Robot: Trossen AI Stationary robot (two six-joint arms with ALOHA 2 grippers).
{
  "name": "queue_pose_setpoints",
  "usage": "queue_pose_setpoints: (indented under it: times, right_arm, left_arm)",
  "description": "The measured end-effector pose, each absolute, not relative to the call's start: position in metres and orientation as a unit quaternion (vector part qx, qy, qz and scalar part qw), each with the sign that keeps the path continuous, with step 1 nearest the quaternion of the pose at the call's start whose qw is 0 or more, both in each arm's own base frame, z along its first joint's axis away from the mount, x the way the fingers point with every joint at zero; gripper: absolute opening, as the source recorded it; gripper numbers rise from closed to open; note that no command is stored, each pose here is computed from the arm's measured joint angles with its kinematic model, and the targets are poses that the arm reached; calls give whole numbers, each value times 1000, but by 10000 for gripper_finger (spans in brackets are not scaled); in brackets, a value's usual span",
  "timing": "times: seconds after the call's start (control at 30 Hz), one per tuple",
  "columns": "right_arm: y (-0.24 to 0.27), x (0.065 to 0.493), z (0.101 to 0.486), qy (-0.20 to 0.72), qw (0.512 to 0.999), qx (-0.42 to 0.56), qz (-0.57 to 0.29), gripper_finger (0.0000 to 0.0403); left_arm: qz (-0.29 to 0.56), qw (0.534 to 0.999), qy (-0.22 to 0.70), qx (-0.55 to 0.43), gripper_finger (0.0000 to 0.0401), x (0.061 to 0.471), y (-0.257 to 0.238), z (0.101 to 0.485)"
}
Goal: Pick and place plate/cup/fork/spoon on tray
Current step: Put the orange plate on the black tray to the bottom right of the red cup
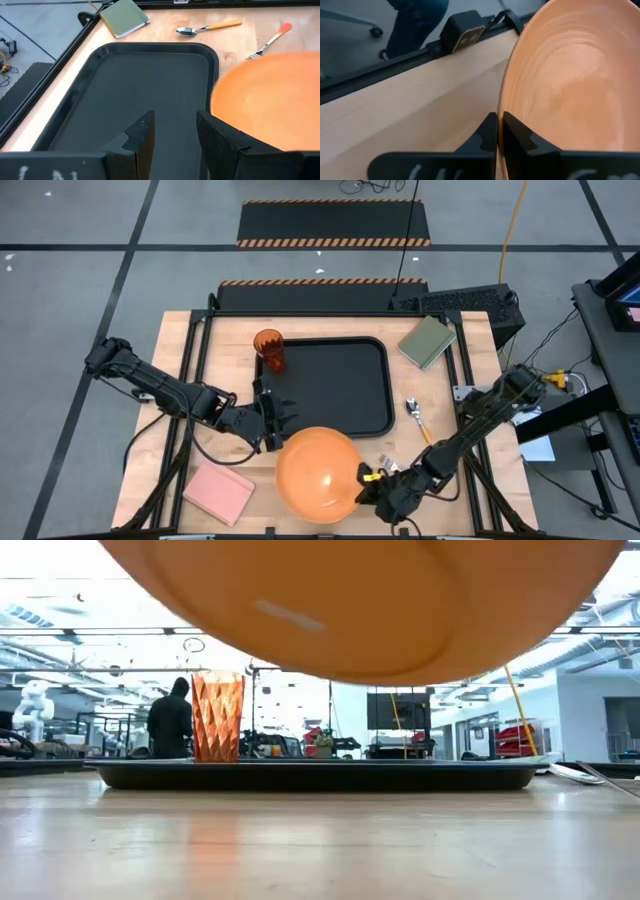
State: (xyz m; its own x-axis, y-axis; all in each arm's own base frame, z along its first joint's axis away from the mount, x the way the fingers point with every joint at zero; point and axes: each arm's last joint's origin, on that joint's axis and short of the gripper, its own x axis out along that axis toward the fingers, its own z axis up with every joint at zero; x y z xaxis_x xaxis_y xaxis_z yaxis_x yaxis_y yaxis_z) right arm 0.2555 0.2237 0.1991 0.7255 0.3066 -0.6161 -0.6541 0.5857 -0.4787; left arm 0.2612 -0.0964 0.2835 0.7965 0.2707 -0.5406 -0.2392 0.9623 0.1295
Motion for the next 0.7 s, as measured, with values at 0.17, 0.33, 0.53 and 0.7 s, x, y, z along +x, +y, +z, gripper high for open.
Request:
queue_pose_setpoints:
  times: [0.17,0.33,0.53,0.7]
  right_arm:
    - [214,232,223,274,864,-338,253,0]
    - [198,206,245,302,867,-341,204,0]
    - [175,183,266,320,872,-339,148,0]
    - [162,177,274,326,879,-331,109,0]
  left_arm:
    - [147,945,291,12,149,261,-96,280]
    - [166,936,311,-1,149,265,-93,264]
    - [165,927,335,-21,150,276,-94,246]
    - [146,922,357,-25,150,291,-101,224]
